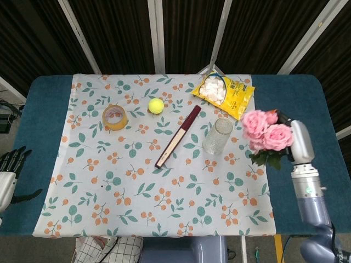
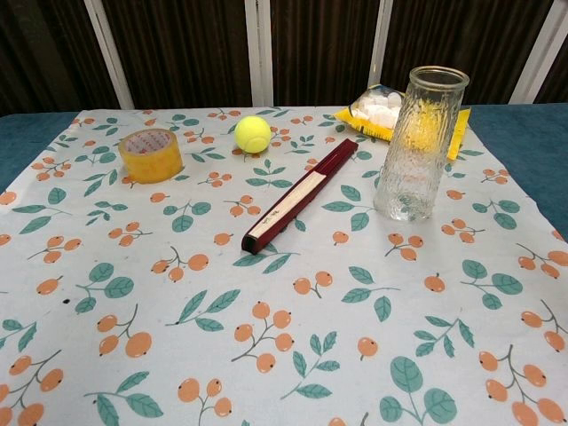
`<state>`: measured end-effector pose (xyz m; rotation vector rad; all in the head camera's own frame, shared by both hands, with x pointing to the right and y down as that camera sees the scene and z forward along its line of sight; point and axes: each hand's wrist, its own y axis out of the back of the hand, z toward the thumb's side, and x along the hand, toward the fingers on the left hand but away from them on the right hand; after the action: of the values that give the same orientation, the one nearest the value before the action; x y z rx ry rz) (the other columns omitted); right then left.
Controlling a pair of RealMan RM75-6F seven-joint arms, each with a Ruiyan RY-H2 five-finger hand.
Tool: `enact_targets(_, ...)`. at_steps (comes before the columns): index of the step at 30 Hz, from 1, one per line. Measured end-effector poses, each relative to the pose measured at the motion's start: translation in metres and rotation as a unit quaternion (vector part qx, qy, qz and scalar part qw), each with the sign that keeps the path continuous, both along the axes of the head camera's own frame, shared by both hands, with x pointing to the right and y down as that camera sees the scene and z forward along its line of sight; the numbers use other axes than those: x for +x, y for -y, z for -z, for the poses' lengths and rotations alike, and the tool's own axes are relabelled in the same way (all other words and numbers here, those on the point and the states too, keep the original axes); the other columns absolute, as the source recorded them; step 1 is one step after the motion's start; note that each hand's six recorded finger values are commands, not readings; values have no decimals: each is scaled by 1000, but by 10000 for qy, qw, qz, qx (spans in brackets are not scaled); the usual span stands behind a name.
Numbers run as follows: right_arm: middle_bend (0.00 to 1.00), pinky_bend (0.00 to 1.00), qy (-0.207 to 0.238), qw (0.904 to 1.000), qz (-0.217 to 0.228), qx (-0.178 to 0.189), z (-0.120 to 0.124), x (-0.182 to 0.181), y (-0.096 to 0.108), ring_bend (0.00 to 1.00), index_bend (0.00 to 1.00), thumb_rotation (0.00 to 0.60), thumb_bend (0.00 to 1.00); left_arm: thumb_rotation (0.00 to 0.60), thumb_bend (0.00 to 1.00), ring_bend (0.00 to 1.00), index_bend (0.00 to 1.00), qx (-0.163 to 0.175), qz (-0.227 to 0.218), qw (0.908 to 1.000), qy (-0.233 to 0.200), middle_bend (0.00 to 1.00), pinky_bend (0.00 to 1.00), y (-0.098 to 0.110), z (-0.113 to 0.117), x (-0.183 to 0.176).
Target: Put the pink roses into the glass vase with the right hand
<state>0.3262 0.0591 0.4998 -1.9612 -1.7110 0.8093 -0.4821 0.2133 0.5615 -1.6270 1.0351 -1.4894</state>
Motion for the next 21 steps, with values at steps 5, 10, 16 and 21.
enact_targets(5, 552, 445, 1103, 9899, -795, 409, 33, 20, 27, 560, 510, 600, 336, 600, 0, 0, 0, -13, -6, 10000, 11, 0, 0, 0, -1, 1)
enact_targets(10, 552, 445, 2252, 9643, -1258, 596, 49, 20, 46, 560, 510, 600, 336, 600, 0, 0, 0, -33, -9, 10000, 22, 0, 0, 1, -2, 2)
enact_targets(16, 552, 445, 2900, 9464, -1292, 589, 44, -5, 60, 560, 510, 600, 337, 600, 0, 0, 0, -61, -1, 10000, 24, 0, 0, 1, -3, 2)
enact_targets(21, 552, 445, 3110, 9400, -1278, 581, 38, -24, 71, 560, 510, 600, 336, 600, 0, 0, 0, -92, 23, 10000, 8, 0, 0, 1, -3, 1)
